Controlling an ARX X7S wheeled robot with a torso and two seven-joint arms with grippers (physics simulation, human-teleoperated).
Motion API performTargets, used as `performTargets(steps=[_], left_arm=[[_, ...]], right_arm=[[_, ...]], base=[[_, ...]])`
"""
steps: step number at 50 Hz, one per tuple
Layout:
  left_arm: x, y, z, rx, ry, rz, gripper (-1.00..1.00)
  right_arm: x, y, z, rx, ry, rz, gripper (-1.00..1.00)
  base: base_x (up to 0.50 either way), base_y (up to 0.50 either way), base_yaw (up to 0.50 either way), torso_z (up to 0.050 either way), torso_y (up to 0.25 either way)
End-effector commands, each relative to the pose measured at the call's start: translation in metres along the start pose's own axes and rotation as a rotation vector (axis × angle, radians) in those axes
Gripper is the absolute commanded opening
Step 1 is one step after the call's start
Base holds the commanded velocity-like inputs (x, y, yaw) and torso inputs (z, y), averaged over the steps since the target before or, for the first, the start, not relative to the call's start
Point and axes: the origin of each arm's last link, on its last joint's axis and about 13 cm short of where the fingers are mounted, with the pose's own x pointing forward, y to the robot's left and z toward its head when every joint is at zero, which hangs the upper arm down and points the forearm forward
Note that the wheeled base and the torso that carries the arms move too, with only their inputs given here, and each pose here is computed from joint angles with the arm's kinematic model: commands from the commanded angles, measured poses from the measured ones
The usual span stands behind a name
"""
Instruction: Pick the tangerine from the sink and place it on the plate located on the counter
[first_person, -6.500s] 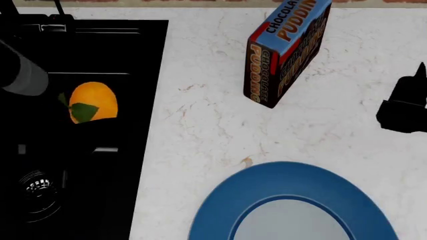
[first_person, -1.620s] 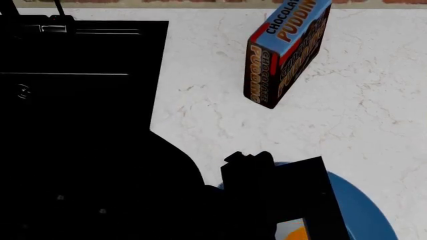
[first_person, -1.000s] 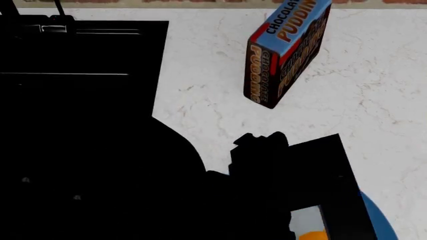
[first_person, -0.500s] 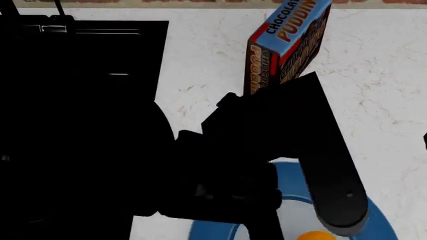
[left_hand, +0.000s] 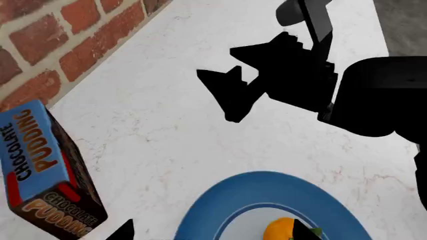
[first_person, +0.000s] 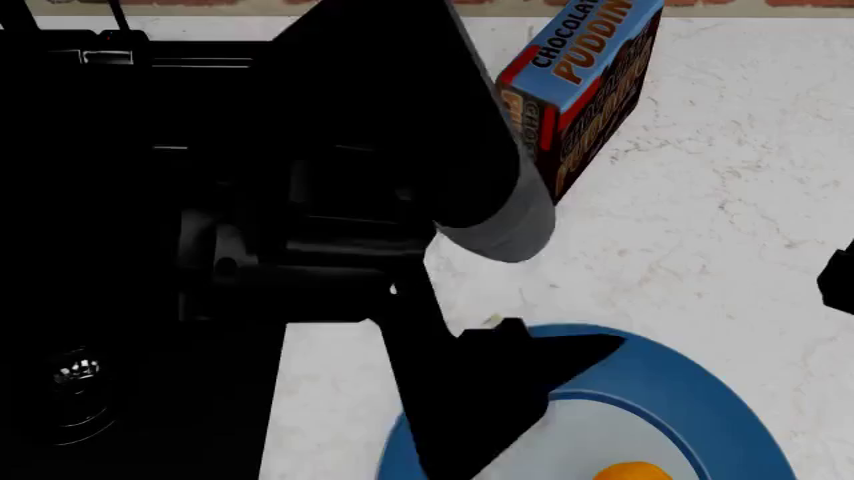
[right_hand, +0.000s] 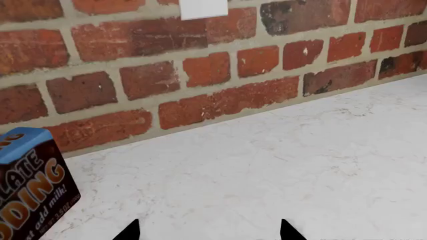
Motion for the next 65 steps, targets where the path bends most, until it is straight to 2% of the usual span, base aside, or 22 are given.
performTargets(steps=[1,10,22,30,38,54,65], left_arm=[[-0.027,0.015,-0.005,-0.054,-0.084,0.088,1.0],[-0.051,0.028,-0.012,-0.107,-0.153,0.19,1.0],[-0.076,0.032,-0.026,-0.156,-0.184,0.296,1.0],[-0.092,0.024,-0.029,-0.181,-0.222,0.351,1.0],[-0.106,0.026,-0.04,-0.222,-0.247,0.424,1.0],[-0.13,0.02,-0.065,-0.265,-0.279,0.497,1.0],[-0.138,0.013,-0.079,-0.277,-0.283,0.513,1.0]], right_arm=[[0.0,0.007,0.0,-0.016,0.01,0.017,1.0],[-0.001,0.009,0.005,-0.023,0.004,0.021,1.0],[-0.005,0.003,0.008,-0.022,-0.004,0.006,1.0],[-0.013,-0.007,0.013,-0.021,-0.012,-0.021,1.0],[-0.022,-0.016,0.018,-0.025,-0.023,-0.042,1.0],[-0.039,-0.032,0.032,-0.047,-0.042,-0.084,1.0],[-0.048,-0.04,0.034,-0.056,-0.047,-0.105,1.0]], base=[[0.0,-0.01,0.0,0.0,0.0],[0.0,0.0,0.0,0.0,-0.002],[0.0,0.0,0.0,0.0,0.0],[0.0,0.0,0.0,0.0,0.0],[0.0,0.0,0.0,0.0,0.0],[0.0,0.0,0.0,0.0,-0.001],[0.0,0.0,0.0,0.0,0.0]])
